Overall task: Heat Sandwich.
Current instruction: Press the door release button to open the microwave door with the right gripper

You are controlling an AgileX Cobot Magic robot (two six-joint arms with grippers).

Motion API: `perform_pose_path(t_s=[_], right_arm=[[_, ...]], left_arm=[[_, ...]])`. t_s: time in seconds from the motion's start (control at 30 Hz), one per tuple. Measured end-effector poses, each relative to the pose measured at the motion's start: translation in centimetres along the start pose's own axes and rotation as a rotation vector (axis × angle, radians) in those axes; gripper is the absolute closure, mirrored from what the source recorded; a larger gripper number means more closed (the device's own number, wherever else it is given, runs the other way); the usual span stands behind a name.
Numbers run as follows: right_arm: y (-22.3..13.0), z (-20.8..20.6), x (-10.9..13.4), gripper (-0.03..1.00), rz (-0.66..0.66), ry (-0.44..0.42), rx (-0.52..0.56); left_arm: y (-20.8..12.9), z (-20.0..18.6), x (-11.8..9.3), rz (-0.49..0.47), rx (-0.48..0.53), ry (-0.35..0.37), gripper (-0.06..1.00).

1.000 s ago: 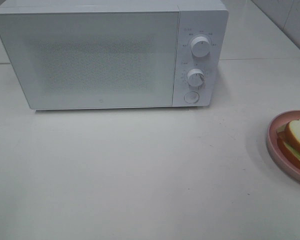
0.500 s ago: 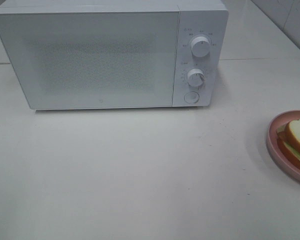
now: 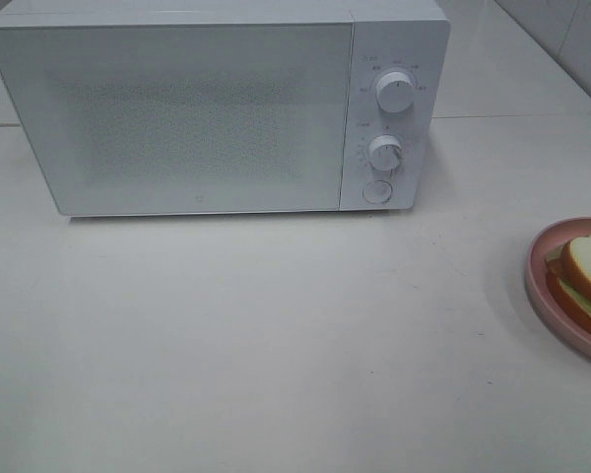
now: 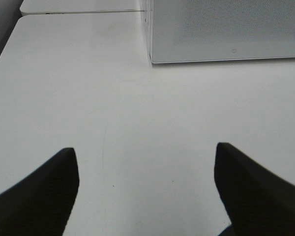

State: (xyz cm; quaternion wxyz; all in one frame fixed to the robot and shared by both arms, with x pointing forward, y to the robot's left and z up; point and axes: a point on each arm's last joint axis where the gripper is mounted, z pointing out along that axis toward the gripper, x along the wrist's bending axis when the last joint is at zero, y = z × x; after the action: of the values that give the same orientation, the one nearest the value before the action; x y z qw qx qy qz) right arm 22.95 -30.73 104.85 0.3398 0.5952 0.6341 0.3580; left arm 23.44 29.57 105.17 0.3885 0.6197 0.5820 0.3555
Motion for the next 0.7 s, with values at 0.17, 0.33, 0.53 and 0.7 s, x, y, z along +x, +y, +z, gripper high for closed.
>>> perform_pose_path(t_s=[0.17, 0.33, 0.53, 0.7], right_arm=[[0.0, 0.0, 0.0, 0.13, 0.0, 0.0, 0.0], [0.0, 0.0, 0.0, 0.13, -0.001, 0.0, 0.0], [0.0, 0.0, 0.0, 0.15, -0.001, 0.0, 0.0], [0.0, 0.0, 0.0, 0.16, -0.001, 0.0, 0.0]], left_arm=[[0.0, 0.0, 0.0, 0.0, 0.0, 0.0, 0.24], [0.0, 0.0, 0.0, 0.0, 0.0, 0.0, 0.24], [0.0, 0.0, 0.0, 0.0, 0.0, 0.0, 0.24], [0.0, 0.0, 0.0, 0.0, 0.0, 0.0, 0.24]])
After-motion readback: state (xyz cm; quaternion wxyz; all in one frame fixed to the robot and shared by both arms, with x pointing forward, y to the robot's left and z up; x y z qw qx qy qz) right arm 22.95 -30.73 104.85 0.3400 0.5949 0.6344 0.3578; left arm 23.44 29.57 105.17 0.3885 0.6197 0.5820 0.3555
